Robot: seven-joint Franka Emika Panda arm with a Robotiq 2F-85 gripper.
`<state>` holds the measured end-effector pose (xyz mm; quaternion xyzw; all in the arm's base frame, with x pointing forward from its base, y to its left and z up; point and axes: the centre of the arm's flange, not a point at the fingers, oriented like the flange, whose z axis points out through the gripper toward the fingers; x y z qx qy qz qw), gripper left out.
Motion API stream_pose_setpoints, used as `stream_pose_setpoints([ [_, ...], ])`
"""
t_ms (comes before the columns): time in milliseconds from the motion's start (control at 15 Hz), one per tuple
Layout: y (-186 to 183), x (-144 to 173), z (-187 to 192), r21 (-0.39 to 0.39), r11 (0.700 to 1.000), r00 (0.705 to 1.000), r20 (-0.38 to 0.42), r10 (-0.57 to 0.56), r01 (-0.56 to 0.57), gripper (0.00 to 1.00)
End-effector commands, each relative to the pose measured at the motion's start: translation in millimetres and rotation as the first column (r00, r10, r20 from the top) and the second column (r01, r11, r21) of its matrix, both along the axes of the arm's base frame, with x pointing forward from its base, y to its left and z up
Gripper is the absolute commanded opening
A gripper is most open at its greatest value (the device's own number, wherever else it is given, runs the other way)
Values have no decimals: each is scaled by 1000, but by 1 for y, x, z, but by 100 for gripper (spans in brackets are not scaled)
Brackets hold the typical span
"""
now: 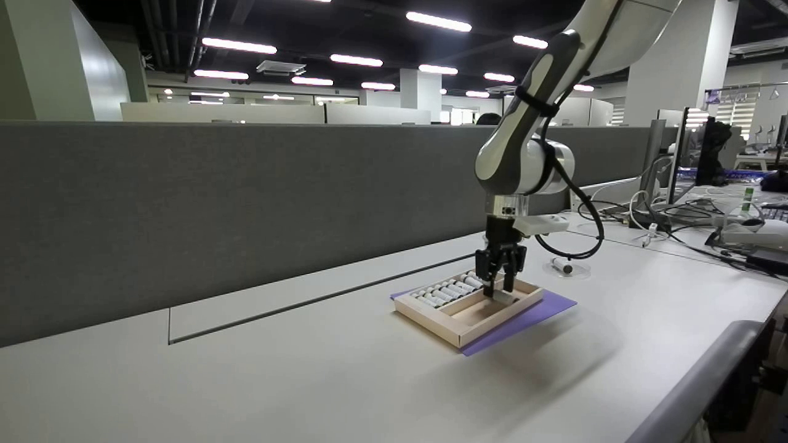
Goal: Pick up one bottle from the clear lid and place it on the bottom part of the tray
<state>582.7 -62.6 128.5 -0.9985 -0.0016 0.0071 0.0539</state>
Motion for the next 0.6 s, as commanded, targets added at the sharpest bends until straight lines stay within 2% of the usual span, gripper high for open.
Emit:
stream_pose_setpoints([
  [0,1,8,28,32,999,1000,5,31,-31,97],
  [67,2,12,39,61,997,999,-9,48,-47,100],
  [267,1,26,80,126,988,995,-40,94,-88,100],
  [333,9,16,48,82,994,996,-35,76,-73,100],
  [533,5,23,77,106,990,995,-28,94,-91,100],
])
